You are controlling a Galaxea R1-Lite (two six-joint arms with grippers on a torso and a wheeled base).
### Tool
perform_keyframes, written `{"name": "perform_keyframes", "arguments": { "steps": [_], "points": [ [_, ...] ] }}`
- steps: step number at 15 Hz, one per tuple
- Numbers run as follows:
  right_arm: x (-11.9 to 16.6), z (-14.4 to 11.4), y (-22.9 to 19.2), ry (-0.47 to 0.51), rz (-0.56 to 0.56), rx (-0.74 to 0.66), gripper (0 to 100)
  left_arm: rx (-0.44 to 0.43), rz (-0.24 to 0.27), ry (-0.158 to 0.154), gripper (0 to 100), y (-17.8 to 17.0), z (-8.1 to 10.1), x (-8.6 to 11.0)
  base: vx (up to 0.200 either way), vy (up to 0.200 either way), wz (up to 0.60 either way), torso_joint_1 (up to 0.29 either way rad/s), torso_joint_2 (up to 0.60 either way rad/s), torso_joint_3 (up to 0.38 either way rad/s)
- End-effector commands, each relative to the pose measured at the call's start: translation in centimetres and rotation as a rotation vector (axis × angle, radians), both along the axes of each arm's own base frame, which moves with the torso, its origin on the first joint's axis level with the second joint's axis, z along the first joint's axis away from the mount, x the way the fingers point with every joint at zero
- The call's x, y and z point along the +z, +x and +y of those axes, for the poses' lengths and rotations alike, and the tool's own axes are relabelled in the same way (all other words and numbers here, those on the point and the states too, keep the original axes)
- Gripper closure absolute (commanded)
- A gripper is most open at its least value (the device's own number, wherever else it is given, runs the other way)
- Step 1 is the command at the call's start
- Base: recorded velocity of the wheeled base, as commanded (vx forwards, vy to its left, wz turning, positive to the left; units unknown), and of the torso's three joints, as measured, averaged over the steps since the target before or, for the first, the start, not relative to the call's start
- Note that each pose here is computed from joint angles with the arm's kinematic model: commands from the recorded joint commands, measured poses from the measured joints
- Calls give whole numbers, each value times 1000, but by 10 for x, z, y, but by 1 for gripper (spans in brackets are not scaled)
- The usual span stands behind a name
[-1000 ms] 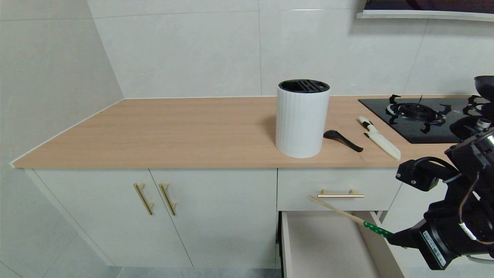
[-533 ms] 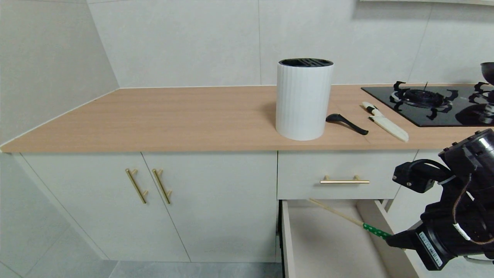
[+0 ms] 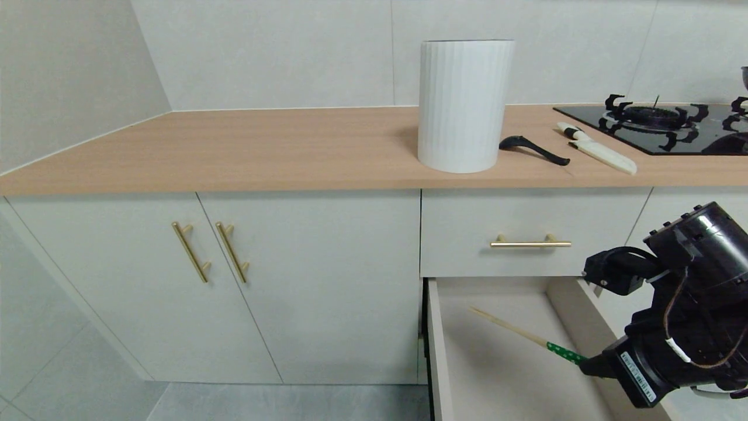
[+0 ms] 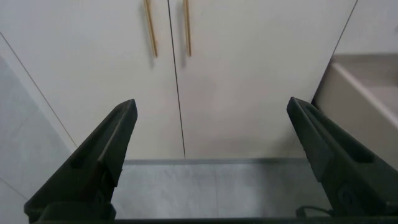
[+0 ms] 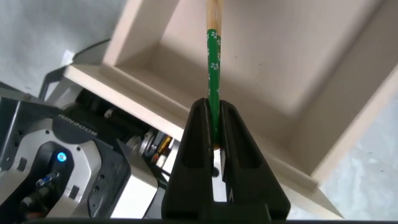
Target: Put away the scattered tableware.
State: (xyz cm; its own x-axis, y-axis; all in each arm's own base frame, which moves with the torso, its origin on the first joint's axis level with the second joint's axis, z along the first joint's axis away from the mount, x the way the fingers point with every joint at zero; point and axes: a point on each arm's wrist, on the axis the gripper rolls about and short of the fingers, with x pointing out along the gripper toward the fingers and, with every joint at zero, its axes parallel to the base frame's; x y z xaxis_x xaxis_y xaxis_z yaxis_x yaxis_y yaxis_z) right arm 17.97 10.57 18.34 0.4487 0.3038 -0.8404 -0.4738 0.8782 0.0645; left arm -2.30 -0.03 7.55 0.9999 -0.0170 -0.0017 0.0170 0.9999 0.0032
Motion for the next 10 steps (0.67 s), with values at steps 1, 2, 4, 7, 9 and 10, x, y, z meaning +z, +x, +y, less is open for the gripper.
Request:
{"name": "perform_keyframes", "arguments": {
  "steps": [1, 2, 4, 7, 9, 10],
  "points": [
    [-1, 1, 1, -3, 5, 0, 100, -1, 0, 0, 0, 0, 0, 0, 0, 0, 0, -129, 452, 339],
    [-1, 0, 1, -2, 4, -2, 100, -1, 0, 0, 0, 0, 0, 0, 0, 0, 0, -100, 442, 339],
    [-1, 0, 2, -3, 6, -3, 100, -1, 0, 0, 0, 0, 0, 0, 0, 0, 0, -32, 230, 171],
    [-2, 1, 3, -6, 10, -3, 100, 0, 0, 0, 0, 0, 0, 0, 0, 0, 0, -18, 52, 29],
    [-6, 4, 8, -12, 21, -9, 100, 0, 0, 0, 0, 0, 0, 0, 0, 0, 0, 0, 0, 0],
    [-11, 6, 13, -18, 21, -14, 100, 0, 0, 0, 0, 0, 0, 0, 0, 0, 0, 0, 0, 0]
  ]
}}
